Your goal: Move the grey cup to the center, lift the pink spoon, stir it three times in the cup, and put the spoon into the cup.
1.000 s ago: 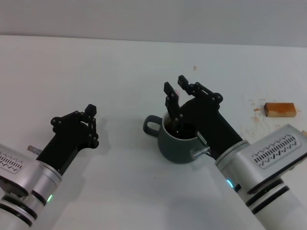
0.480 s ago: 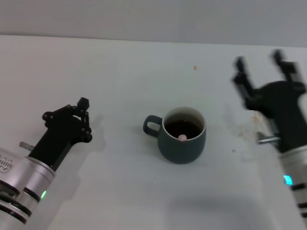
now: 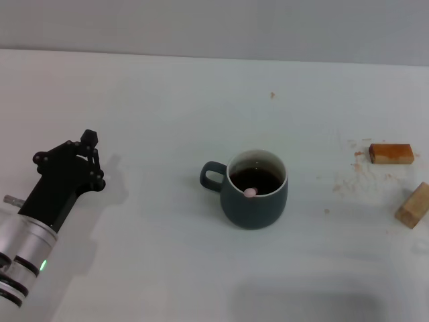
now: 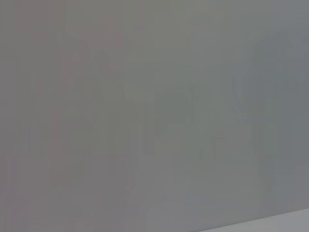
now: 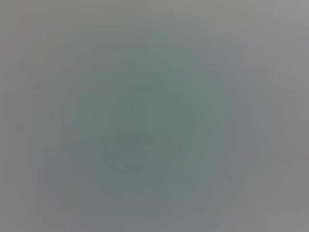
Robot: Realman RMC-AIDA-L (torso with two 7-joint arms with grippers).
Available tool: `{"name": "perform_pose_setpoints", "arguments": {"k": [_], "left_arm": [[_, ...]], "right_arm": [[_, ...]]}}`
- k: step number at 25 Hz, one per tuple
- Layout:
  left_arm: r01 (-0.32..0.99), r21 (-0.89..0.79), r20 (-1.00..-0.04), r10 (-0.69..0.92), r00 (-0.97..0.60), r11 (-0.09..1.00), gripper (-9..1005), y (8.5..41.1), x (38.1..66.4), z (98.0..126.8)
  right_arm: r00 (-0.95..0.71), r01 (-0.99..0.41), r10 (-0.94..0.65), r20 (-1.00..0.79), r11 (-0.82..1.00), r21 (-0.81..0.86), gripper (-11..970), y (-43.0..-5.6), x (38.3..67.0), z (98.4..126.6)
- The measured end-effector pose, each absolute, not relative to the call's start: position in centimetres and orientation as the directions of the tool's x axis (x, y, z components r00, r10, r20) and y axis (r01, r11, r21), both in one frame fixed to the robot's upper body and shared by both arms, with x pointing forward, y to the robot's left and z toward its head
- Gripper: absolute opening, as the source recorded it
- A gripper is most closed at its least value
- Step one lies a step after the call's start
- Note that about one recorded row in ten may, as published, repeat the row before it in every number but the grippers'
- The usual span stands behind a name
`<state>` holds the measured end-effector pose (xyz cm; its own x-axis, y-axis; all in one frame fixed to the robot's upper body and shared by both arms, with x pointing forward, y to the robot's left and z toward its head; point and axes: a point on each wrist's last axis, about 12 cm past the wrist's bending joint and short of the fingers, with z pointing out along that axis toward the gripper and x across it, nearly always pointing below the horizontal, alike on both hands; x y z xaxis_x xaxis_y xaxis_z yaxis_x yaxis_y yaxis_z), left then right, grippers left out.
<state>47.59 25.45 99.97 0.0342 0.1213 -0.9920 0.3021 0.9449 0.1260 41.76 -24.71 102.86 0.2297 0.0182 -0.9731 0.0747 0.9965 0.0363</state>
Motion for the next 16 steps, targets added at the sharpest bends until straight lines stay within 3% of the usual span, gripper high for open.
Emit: {"name": "perform_pose_setpoints", "arguments": {"k": [16], "left_arm": [[0.264,0.120,-0.993,0.116,0.031,0.957,-2,26.1,47.4,99.9]], "right_arm": [[0.198,0.057,0.035,-0.980,0.997,0.047,676,-25.2,40.0,101.8]]}}
